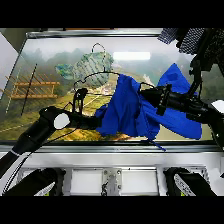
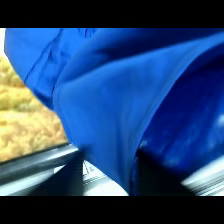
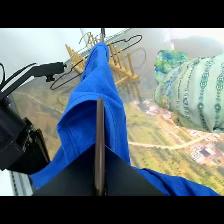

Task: Fold the clothes and pants, and hang the long-sleeved shirts on hangers.

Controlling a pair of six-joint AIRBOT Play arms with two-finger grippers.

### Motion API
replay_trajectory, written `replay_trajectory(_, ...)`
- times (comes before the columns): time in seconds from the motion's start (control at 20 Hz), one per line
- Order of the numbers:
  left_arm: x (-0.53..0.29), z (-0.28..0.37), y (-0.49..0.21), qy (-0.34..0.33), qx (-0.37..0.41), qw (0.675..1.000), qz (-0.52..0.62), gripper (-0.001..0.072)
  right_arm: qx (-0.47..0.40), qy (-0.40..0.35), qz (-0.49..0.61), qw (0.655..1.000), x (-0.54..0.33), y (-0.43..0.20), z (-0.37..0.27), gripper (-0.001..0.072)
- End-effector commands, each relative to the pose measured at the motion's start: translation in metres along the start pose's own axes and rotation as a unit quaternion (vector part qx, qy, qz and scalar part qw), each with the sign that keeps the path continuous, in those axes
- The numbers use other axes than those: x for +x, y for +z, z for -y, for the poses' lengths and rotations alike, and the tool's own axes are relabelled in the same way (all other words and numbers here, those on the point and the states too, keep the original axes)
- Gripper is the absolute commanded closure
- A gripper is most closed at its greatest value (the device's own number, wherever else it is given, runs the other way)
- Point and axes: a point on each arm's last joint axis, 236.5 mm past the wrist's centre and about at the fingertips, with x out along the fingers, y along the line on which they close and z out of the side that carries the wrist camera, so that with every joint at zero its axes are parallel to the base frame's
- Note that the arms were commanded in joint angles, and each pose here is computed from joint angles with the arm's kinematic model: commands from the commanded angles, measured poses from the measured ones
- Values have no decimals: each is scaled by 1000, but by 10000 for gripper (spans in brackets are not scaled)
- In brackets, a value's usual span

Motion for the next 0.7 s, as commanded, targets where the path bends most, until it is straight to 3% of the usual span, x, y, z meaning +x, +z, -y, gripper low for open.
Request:
replay_trajectory(0.0, -9, -24, -3, 4, -27, 1000, 13, 698, 1, 0, 3, 1000, -1, 4, -3, 708)
replay_trajectory(0.25, -54, -75, 38, 20, -82, 994, 70, 699, 5, 37, 12, 999, -7, 16, -32, 708)
replay_trajectory(0.65, -67, -119, 68, 49, -86, 995, 14, 698, -1, 81, 7, 997, -16, 20, -69, 708)
